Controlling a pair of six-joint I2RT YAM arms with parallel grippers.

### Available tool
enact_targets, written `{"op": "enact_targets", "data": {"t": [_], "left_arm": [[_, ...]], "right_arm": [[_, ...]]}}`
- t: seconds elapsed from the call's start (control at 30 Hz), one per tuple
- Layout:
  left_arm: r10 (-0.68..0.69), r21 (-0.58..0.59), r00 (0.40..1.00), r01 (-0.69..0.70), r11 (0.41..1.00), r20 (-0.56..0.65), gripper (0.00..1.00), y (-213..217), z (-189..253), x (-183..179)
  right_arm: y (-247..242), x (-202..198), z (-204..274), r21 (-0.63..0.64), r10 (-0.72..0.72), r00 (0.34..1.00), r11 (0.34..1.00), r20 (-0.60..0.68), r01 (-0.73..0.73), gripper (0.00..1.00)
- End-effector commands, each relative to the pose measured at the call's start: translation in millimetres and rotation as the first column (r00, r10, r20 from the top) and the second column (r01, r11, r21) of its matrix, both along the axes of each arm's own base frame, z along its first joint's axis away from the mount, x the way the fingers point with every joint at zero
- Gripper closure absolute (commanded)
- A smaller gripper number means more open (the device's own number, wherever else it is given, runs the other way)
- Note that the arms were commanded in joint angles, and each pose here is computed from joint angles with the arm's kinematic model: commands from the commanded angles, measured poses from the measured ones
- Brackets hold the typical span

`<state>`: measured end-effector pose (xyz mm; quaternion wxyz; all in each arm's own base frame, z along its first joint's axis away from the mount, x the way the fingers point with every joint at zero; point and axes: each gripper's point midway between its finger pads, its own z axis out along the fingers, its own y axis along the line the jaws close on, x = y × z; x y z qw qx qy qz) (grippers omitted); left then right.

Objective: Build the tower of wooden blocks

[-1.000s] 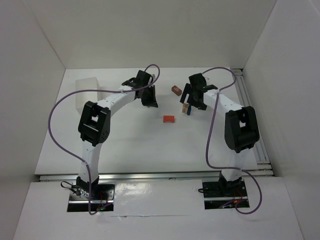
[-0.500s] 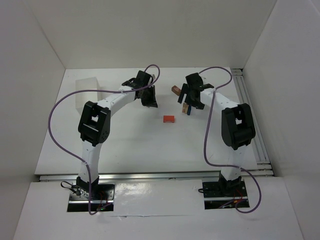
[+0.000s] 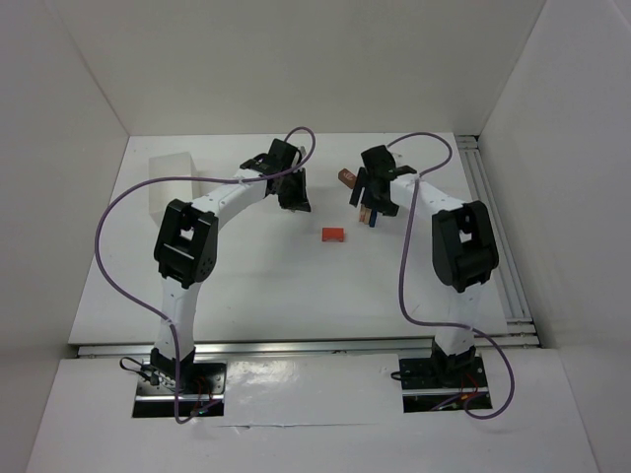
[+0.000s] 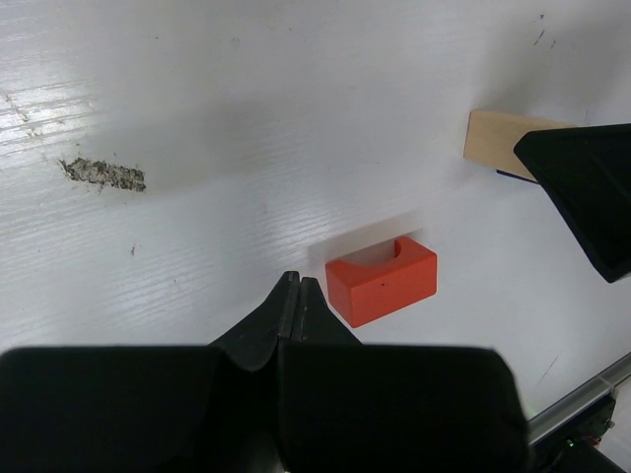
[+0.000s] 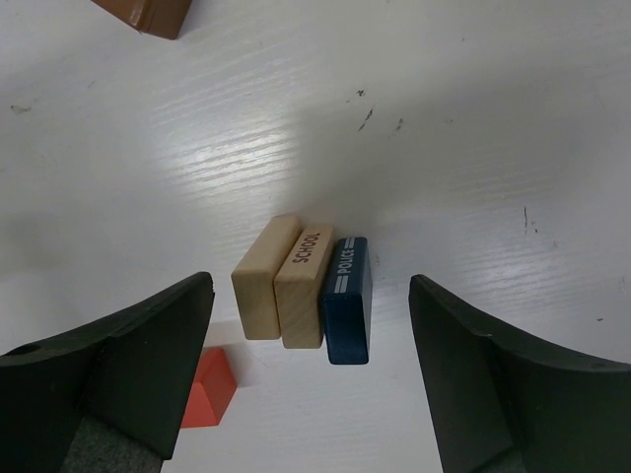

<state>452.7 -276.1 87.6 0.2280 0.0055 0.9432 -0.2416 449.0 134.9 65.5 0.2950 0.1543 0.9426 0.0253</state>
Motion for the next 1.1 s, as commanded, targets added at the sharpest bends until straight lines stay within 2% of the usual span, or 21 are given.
{"op": "enact_targets", "data": {"t": [0.0, 0.37, 0.77, 1.07], "left_arm": [[-0.010, -0.021, 0.998, 0.011, 1.000, 0.069, 1.00, 1.2, 24.3, 7.1], [-0.015, -0.024, 0.998, 0.017, 1.000, 0.058, 1.00, 0.0, 17.7, 5.9], [-0.015, -0.024, 0.998, 0.017, 1.000, 0.058, 1.00, 0.0, 17.7, 5.9], [-0.021, -0.030, 0.998, 0.023, 0.999, 0.055, 1.00, -1.2, 18.2, 5.0]], "right_arm": [[4.7, 6.9, 7.8, -0.014, 0.008, 1.000, 1.000, 0.019, -0.008, 0.14], [7.1, 10.3, 2.0, -0.032, 0.008, 1.000, 0.999, 0.016, -0.007, 0.20], [6.4, 8.4, 1.0, -0.035, 0.008, 1.000, 0.999, 0.007, -0.008, 0.38], [4.7, 8.4, -3.0, -0.045, 0.003, 1.000, 0.999, 0.001, -0.003, 0.43]]}}
